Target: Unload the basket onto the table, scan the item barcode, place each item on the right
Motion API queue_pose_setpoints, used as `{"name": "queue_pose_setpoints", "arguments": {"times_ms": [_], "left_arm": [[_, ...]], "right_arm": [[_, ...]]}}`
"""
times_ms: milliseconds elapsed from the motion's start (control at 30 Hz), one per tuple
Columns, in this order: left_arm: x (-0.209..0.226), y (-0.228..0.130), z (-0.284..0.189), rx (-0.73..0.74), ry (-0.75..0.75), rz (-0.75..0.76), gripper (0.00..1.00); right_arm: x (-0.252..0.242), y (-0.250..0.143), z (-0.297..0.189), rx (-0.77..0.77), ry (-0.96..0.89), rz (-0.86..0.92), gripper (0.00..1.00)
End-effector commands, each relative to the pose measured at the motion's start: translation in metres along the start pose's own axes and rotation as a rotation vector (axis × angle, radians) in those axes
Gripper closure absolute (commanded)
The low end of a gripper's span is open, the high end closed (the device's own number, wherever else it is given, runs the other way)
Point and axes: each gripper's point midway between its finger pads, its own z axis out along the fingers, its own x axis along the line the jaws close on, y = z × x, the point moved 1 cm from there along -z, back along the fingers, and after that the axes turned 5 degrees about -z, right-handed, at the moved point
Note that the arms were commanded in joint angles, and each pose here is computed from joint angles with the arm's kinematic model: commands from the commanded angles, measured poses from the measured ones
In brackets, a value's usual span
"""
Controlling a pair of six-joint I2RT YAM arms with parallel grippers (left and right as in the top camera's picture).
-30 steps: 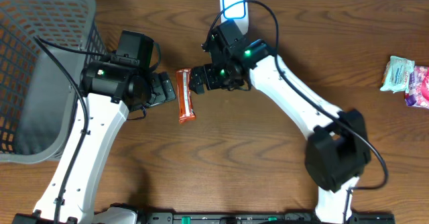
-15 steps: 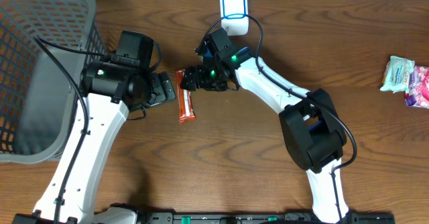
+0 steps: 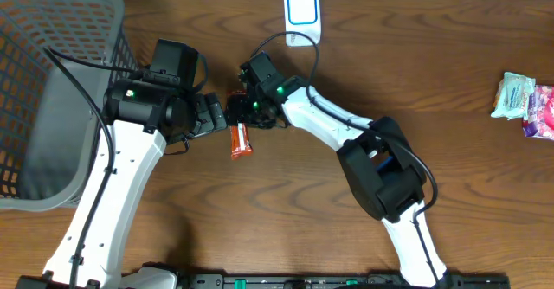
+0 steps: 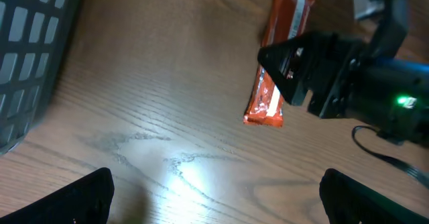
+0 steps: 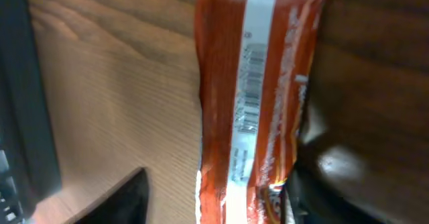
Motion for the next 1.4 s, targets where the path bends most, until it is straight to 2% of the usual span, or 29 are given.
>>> {"name": "queue_pose_setpoints", "arguments": {"times_ms": [0, 100, 133, 333, 433, 533, 567, 667, 1067, 1233, 1367], "left_arm": [[0.002, 0.002, -0.003, -0.012, 0.003, -0.016, 0.02], [0.002, 0.002, -0.003, -0.012, 0.003, -0.016, 0.02], [0.002, 0.002, -0.003, -0.012, 0.003, -0.016, 0.02], [0.002, 0.002, -0.003, -0.012, 0.003, -0.016, 0.02], [0.002, 0.002, -0.003, -0.012, 0.003, -0.016, 0.02], [0.002, 0.002, -0.003, -0.012, 0.003, -0.016, 0.02], [0.002, 0.002, -0.003, -0.012, 0.003, -0.016, 0.02], [0.002, 0.002, -0.003, -0.012, 0.003, -0.016, 0.02], [0.002, 0.002, -0.003, -0.012, 0.003, -0.016, 0.02], [0.002, 0.002, -0.003, -0.012, 0.003, -0.016, 0.02], [0.002, 0.002, -0.003, -0.012, 0.003, -0.016, 0.02]], "right_arm": [[-0.040, -0.014, 0.019, 0.024, -0.154, 0.026, 0.66], [-0.059, -0.008, 0.006, 0.007, -0.242, 0.025, 0.84], [-0.068, -0.007, -0.001, 0.002, -0.288, 0.035, 0.86], [-0.115, 0.006, -0.071, -0.024, -0.570, 0.036, 0.87], [-0.126, 0.009, -0.112, -0.038, -0.678, 0.008, 0.80], [-0.124, 0.011, -0.140, -0.042, -0.685, -0.023, 0.62], [-0.121, 0.012, -0.147, -0.045, -0.679, -0.036, 0.50], [-0.111, 0.011, -0.161, -0.050, -0.669, -0.072, 0.46], [-0.095, -0.006, -0.129, -0.005, -0.699, -0.188, 0.48], [-0.103, -0.012, -0.104, 0.026, -0.706, -0.174, 0.51], [-0.113, -0.015, -0.092, 0.065, -0.760, -0.244, 0.50]]}}
